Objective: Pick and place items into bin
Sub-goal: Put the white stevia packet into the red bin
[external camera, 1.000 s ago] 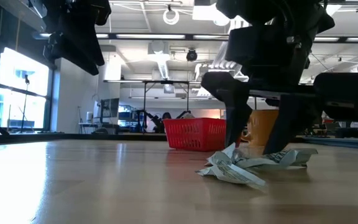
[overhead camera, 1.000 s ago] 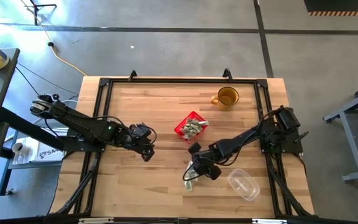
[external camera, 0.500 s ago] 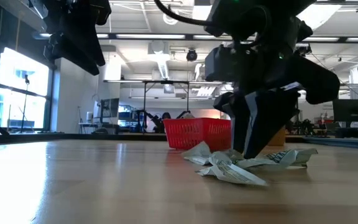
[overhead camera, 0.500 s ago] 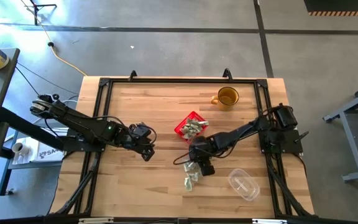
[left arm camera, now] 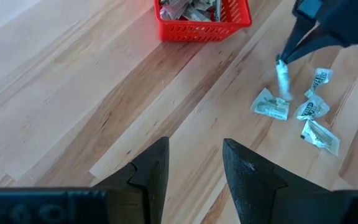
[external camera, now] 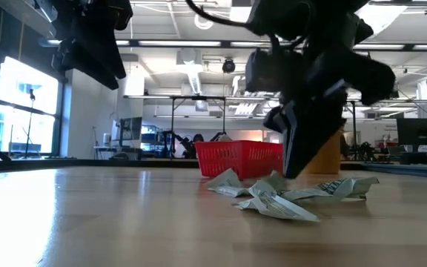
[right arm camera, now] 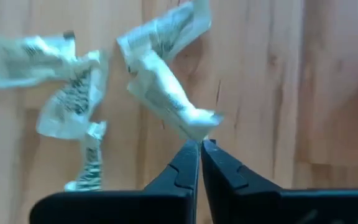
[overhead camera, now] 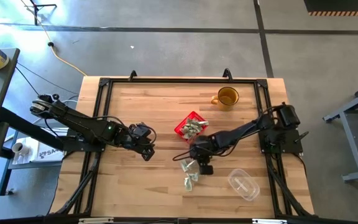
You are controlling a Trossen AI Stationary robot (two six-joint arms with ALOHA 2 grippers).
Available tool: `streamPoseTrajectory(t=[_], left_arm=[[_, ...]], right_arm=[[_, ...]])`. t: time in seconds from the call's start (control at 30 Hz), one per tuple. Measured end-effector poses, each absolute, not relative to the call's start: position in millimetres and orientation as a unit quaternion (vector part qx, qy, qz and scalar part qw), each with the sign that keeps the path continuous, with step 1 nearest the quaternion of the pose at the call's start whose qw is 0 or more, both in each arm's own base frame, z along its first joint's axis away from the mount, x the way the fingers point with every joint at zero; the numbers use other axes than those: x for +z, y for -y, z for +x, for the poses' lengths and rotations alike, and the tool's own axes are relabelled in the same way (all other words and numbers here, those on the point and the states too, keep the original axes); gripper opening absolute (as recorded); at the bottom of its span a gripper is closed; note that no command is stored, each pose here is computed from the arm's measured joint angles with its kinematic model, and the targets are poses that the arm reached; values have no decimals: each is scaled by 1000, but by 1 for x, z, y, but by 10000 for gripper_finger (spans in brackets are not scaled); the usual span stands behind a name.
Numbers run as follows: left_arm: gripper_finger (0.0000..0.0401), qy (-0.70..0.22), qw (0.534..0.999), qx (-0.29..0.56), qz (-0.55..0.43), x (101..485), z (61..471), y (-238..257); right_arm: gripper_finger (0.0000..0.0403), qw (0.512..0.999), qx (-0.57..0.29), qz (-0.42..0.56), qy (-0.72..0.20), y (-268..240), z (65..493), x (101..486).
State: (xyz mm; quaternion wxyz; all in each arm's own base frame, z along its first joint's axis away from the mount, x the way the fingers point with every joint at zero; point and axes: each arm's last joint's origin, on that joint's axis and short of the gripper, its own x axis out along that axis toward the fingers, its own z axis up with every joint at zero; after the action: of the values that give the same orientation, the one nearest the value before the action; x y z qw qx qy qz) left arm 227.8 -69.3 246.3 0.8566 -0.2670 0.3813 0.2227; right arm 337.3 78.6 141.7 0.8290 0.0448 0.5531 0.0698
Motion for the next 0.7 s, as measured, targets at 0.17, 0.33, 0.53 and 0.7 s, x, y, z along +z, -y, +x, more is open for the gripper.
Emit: streamPoseTrajectory(t=[0.17, 0.33, 0.53, 0.7], left_arm=[[184, -381, 857, 222, -267, 246, 228, 69], [184, -375, 859, 229, -264, 247, 228, 69], [184, -368, 861, 233, -262, 247, 229, 68], [184, -367, 862, 233, -263, 247, 229, 69]], right_arm=[[3, 845, 41, 44, -531, -78, 331, 165], [3, 868, 26, 54, -493, -77, 324, 193], [52, 856, 91, 47, -506, -86, 327, 182], [141, 856, 111, -29, -504, -101, 329, 169]])
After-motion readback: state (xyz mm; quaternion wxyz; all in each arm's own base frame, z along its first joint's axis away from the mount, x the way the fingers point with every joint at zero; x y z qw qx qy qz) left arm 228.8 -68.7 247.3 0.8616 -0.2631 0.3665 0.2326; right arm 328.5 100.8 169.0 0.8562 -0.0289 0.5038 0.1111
